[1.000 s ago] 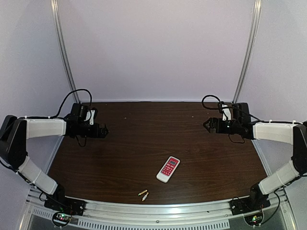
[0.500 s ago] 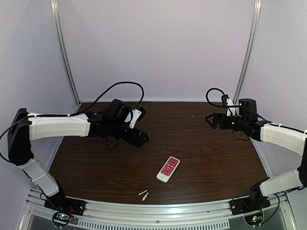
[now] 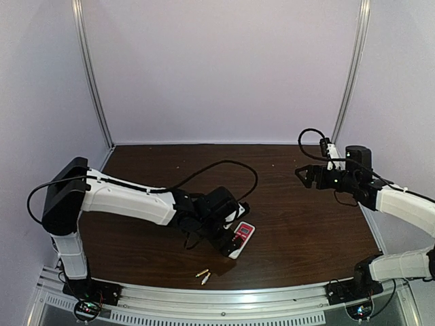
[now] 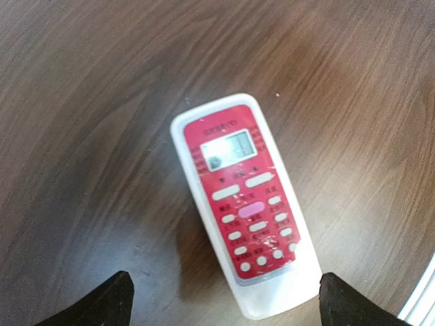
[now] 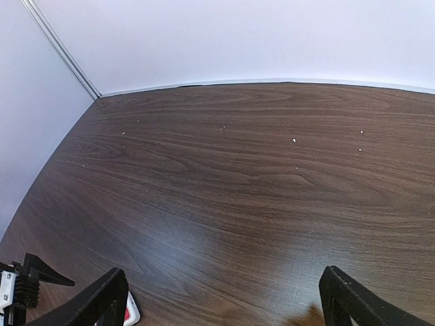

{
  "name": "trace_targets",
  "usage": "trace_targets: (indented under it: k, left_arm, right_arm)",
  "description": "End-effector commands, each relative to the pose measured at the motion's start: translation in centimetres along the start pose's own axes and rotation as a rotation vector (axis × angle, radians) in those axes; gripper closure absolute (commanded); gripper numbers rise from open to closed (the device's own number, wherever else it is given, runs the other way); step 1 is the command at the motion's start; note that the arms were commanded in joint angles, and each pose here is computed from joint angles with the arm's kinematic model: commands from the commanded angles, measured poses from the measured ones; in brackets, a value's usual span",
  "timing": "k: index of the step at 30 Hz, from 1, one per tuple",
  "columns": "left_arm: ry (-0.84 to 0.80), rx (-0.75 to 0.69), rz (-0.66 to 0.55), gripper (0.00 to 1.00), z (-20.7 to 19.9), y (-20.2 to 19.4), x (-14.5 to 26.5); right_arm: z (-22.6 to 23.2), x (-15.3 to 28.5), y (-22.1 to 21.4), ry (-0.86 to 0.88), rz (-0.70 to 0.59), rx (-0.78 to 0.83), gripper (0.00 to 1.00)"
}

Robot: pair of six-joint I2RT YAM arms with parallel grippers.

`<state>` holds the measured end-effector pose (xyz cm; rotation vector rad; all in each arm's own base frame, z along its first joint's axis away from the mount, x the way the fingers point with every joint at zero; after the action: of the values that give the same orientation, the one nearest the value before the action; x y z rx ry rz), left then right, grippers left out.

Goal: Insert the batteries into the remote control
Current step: Pick up the remote control from the center of the board.

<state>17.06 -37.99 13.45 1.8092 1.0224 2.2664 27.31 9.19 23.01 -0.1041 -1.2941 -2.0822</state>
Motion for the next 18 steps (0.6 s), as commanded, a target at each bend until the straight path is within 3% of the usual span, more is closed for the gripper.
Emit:
trace_targets:
  k: [1, 7, 18]
  left_arm:
    - [0.003, 0.007, 0.017, 0.04, -1.6, 0.4, -0.9]
    - [-0.021, 0.002, 0.018, 0.08, -3.5, 0.6, -1.6]
    - [0.111, 0.036, 0.137, 0.19, -3.5, -0.7, -3.6]
  right_arm:
    - [0.1, 0.3, -0.7, 0.012, -0.004, 0.006, 0.0]
    - [0.0, 0.3, -0.8, 0.007, -0.004, 0.013, 0.0]
    - [0.0, 0.6, -0.8, 0.01, -0.013, 0.015, 0.0]
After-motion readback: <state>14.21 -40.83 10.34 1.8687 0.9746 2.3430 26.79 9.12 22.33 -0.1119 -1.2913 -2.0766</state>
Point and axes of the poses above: each gripper's point midway between its finger pads, its own x axis back along the fingers, its own z axis along the line the jaws close on, y = z × x, the point moved 9 cm from there along x, back along the fingers, and after that the axes turned 12 degrees about -x, right-handed, at the moved point
